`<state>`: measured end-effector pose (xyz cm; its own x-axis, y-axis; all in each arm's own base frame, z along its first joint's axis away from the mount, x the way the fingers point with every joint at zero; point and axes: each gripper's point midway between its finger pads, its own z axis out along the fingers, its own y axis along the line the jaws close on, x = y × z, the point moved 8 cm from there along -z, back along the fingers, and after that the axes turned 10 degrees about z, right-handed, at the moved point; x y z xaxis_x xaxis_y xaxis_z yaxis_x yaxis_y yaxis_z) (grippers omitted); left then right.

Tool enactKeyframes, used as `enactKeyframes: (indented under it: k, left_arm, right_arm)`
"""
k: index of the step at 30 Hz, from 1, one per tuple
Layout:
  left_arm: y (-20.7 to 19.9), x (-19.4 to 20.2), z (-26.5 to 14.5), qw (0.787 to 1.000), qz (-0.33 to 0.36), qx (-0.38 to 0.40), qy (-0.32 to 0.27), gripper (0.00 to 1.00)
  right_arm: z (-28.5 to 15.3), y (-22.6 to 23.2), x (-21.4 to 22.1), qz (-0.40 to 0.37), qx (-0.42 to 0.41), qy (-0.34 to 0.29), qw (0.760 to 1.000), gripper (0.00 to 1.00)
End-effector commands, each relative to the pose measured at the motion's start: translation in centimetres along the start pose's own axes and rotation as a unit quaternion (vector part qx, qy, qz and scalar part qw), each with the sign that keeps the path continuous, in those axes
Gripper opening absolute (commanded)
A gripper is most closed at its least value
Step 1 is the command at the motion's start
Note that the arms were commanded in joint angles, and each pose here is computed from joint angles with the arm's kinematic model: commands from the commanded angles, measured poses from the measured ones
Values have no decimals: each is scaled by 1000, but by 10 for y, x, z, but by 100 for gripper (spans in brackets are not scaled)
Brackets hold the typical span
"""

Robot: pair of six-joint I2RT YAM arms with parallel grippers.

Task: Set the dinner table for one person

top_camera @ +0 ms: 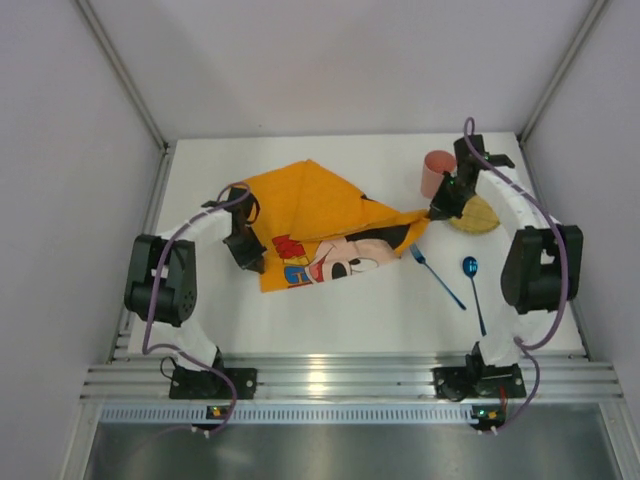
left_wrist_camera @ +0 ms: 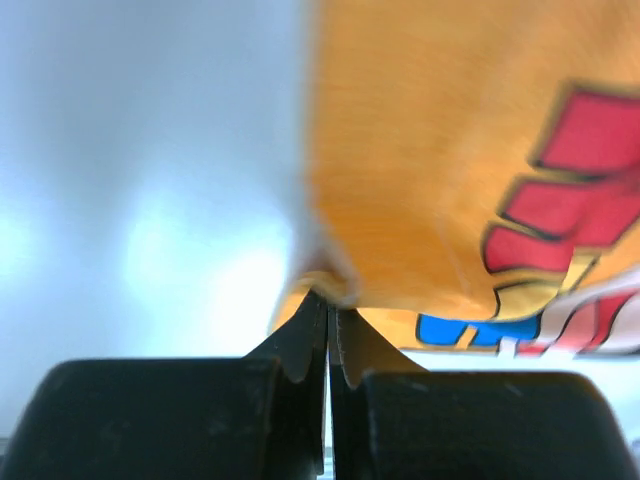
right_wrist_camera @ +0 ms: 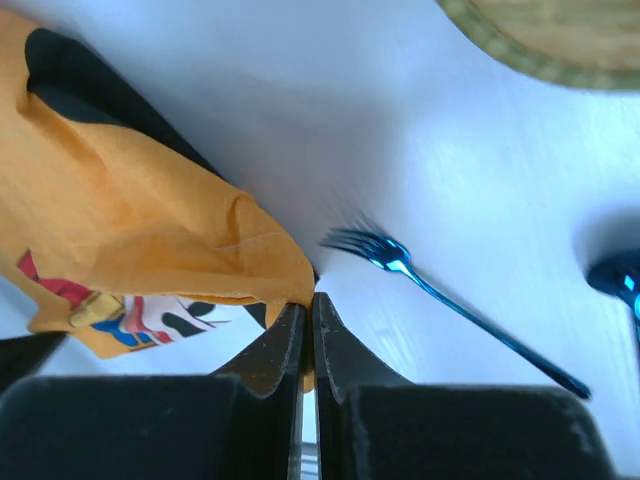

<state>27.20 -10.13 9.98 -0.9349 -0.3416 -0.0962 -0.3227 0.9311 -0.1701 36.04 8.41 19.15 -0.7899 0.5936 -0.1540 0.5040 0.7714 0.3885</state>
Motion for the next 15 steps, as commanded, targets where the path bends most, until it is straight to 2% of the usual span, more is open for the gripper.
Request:
enactKeyframes:
  k: [1,5,12,14,15]
  left_arm:
    - [26,-38,-27,996,12,-81,-33,0]
    - [35,-53,-39,995,0,-94,-41,0]
    - [36,-31,-50,997,-18,-69,-40,0]
    - [34,-20,-59,997,-26,-58,-52,18]
    - [31,-14,-61,997,-24,-55,-54,24]
  right_arm:
    - [-34,-34,23,12,28,-3,1000,0]
    - [-24,-71,65,13,52,52,997,0]
    - [-6,-91,79,-12,52,57,997,0]
    - [-7,-90,75,-16,58,47,997,0]
    - [-9,-86,71,-17,54,40,998,0]
